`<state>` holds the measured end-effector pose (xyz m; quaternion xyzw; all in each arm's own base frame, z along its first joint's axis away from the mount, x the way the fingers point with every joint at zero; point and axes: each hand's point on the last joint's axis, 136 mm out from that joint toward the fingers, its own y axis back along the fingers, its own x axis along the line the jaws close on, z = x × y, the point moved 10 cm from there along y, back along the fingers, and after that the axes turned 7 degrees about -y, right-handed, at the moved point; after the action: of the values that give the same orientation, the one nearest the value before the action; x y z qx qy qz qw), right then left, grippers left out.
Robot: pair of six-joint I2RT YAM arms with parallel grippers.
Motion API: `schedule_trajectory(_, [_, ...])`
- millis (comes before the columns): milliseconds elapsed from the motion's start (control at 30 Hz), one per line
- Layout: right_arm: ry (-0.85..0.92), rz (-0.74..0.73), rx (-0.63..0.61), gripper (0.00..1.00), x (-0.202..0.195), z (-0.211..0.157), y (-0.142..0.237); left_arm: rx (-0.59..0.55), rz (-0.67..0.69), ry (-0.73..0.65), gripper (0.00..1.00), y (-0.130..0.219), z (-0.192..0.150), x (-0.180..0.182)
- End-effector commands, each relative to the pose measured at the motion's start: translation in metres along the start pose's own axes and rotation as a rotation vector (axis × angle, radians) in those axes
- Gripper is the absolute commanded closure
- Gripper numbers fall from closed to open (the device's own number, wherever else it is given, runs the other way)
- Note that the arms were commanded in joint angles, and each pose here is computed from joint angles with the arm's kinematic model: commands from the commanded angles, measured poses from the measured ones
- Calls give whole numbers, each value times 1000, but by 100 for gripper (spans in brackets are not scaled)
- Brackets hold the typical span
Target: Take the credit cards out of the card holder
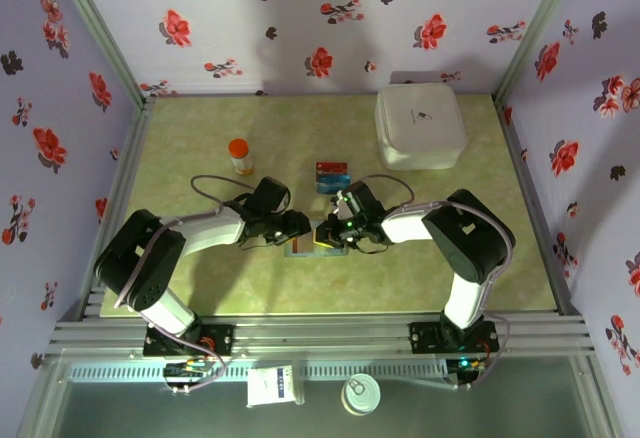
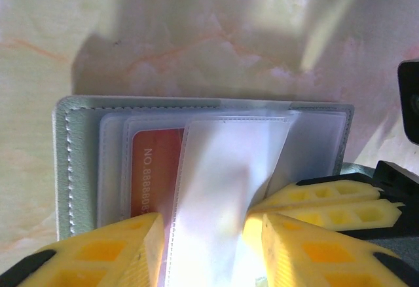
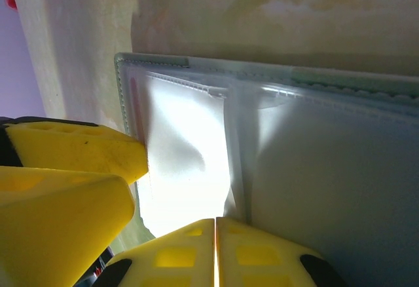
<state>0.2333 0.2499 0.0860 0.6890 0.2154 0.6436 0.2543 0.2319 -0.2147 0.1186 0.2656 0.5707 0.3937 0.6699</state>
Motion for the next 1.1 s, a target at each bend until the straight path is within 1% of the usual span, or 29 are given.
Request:
schedule_trajectory(0, [-70, -91, 24, 90, -24, -8, -4, 13, -10, 9, 60, -4, -1, -4])
schedule_trajectory(233, [-72, -89, 25, 90, -24, -8, -4, 6, -26, 6, 70, -1, 0, -7])
schedule_trajectory(300, [-70, -85, 23, 90, -23, -8, -4, 2, -29, 6, 75, 0, 0, -7])
schedule_trajectory(367, [-73, -82, 22, 90, -23, -8, -3, -4, -36, 7, 78, 1, 0, -8])
schedule_trajectory(467, [-73, -74, 21, 90, -21, -8, -3, -18, -51, 11, 78, 2, 1, -8])
schedule_trajectory(667, [-68, -57, 14, 90, -16, -8, 1, -32, -82, 8, 73, 3, 3, -12])
schedule_trajectory(833, [-42, -35, -10, 89, -2, -8, 12, -25, -85, 7, 73, 2, 3, -13])
schedule_trajectory(1067, [8, -98, -73, 86, 17, -11, 38, -31, -97, 3, 73, 5, 5, -18])
